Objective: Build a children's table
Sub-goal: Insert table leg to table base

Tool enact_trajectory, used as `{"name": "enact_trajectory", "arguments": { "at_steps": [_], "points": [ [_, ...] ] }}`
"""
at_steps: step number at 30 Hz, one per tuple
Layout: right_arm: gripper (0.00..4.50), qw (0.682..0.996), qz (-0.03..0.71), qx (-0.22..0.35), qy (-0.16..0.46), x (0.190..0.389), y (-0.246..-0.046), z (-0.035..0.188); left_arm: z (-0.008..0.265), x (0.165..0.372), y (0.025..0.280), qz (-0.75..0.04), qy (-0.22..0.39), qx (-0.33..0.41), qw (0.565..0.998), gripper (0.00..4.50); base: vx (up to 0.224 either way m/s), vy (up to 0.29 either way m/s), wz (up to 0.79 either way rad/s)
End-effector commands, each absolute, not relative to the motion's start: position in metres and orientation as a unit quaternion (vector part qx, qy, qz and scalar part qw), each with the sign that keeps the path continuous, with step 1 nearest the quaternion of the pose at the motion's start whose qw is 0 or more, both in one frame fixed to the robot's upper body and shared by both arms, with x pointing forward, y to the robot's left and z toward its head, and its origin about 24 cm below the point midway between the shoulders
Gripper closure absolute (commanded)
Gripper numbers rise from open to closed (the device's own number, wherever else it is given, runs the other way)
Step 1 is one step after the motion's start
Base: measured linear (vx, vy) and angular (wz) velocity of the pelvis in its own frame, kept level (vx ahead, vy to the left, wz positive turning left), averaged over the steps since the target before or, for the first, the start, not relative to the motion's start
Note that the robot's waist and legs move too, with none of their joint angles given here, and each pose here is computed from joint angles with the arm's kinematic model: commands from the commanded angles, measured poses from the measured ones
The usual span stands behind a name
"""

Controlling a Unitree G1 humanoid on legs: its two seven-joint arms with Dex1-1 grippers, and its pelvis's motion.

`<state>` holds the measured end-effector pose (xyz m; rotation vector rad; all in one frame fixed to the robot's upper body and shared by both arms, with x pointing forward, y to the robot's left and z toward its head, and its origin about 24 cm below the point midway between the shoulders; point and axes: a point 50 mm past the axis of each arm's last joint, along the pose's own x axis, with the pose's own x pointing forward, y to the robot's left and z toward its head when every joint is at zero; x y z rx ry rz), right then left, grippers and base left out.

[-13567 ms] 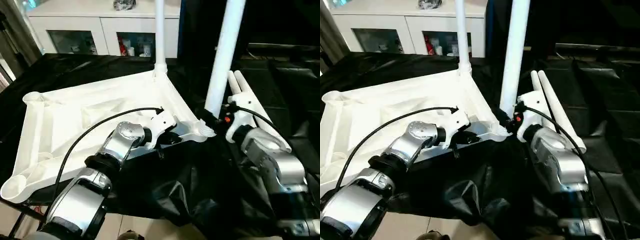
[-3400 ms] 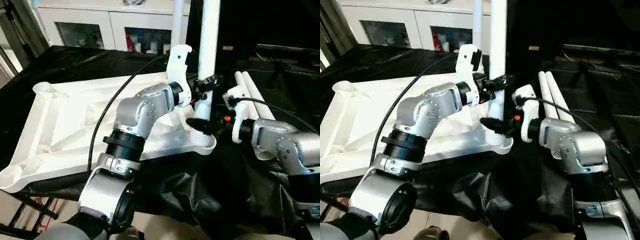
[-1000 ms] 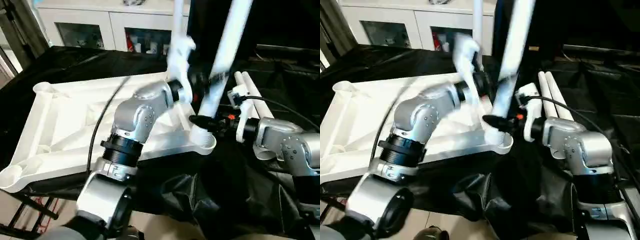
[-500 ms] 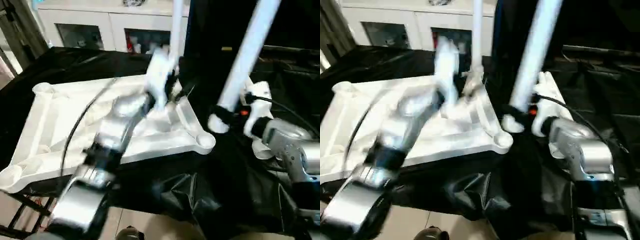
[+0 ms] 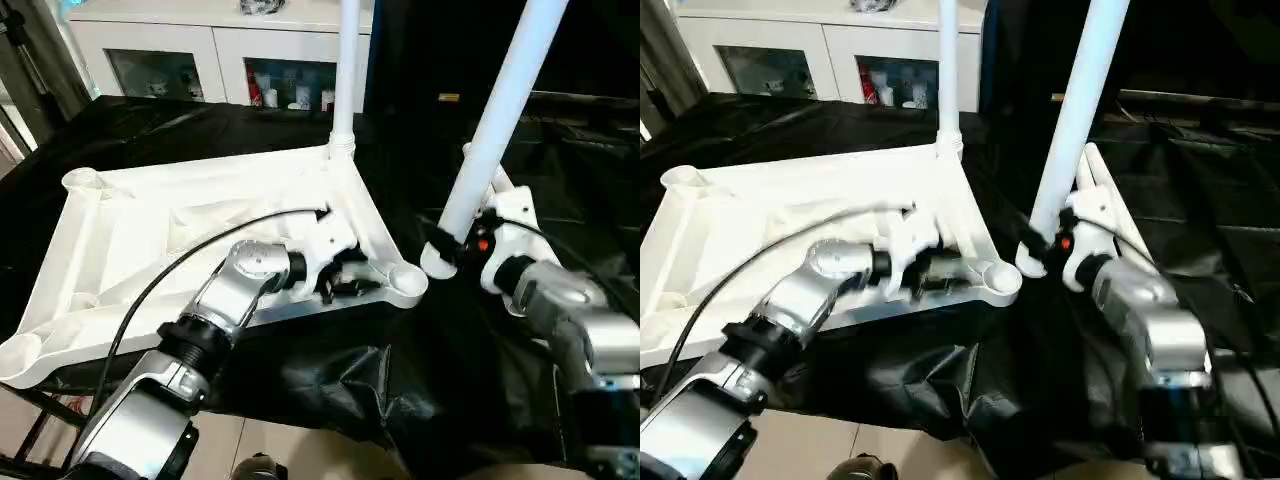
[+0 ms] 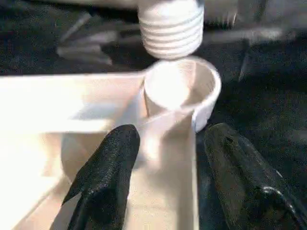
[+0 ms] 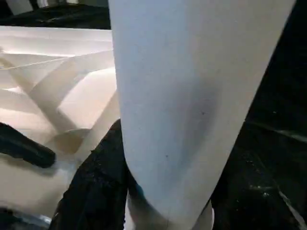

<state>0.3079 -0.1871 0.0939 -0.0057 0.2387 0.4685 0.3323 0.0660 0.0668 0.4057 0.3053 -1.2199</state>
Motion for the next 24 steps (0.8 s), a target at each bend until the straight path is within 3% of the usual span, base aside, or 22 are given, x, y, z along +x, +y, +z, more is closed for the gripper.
{"name": "enact_trajectory", "arguments": {
  "at_steps": [1, 4, 24],
  "points": [
    [2.61, 0.967, 0.237, -0.01, 0.098, 0.307, -0.186, 0.101, 0.062, 0.333, 0.067, -0.559, 0.151, 0.209, 0.788, 2.25, 0.0, 0.0, 0.0],
    [2.61, 0.966, 0.238, -0.012, 0.098, 0.307, -0.185, 0.1, 0.058, 0.333, 0.068, -0.562, 0.163, 0.213, 0.782, 2.67, 0.0, 0.0, 0.0],
    [2.61, 0.953, 0.28, -0.005, 0.117, 0.311, -0.171, 0.087, 0.049, 0.332, 0.076, -0.564, 0.196, 0.228, 0.769, 4.27, 0.0, 0.0, 0.0]
  ]
}}
